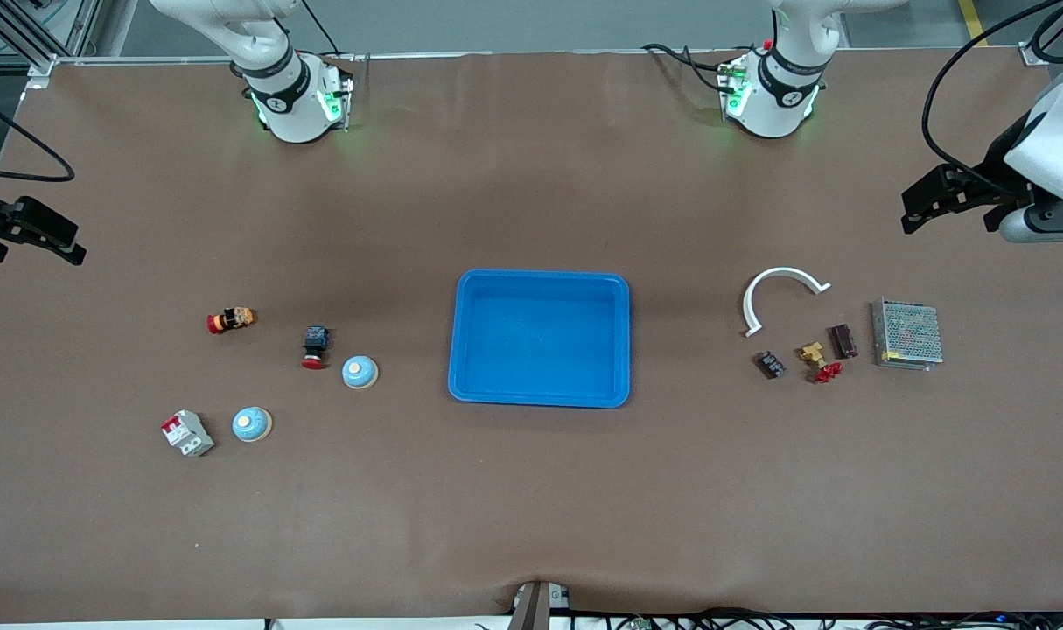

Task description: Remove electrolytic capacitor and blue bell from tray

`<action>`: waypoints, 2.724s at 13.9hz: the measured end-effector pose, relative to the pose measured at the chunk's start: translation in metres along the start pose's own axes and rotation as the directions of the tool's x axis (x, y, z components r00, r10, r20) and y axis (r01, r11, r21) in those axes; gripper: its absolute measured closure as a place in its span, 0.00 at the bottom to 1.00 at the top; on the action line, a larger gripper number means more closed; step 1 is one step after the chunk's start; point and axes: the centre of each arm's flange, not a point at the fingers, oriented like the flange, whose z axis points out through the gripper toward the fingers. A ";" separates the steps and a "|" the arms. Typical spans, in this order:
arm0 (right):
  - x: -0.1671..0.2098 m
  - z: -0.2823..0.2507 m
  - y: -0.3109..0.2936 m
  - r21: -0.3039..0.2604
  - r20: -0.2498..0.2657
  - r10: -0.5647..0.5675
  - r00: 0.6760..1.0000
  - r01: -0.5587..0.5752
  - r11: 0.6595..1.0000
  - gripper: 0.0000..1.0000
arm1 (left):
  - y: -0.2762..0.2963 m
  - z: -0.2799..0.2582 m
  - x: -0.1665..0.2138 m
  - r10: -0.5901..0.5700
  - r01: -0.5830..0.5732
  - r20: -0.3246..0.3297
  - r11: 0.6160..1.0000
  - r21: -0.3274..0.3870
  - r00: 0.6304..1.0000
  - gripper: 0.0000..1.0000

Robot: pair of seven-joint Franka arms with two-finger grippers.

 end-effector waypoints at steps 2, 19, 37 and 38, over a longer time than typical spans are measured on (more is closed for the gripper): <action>0.000 0.000 0.000 0.000 0.000 -0.001 1.000 0.001 1.000 0.00 | 0.001 -0.002 0.000 0.002 -0.002 -0.005 1.000 -0.001 1.000 0.00; 0.000 0.000 -0.007 0.001 0.001 -0.013 1.000 0.013 1.000 0.00 | 0.002 -0.012 -0.010 0.004 -0.004 0.002 1.000 0.003 1.000 0.00; 0.000 0.000 -0.007 0.001 0.003 -0.013 1.000 0.013 1.000 0.00 | -0.002 0.001 -0.071 -0.006 0.007 -0.052 1.000 0.027 0.999 0.00; 0.000 0.000 -0.007 0.001 0.003 -0.013 1.000 0.013 1.000 0.00 | -0.002 0.001 -0.071 -0.006 0.007 -0.053 1.000 0.027 0.999 0.00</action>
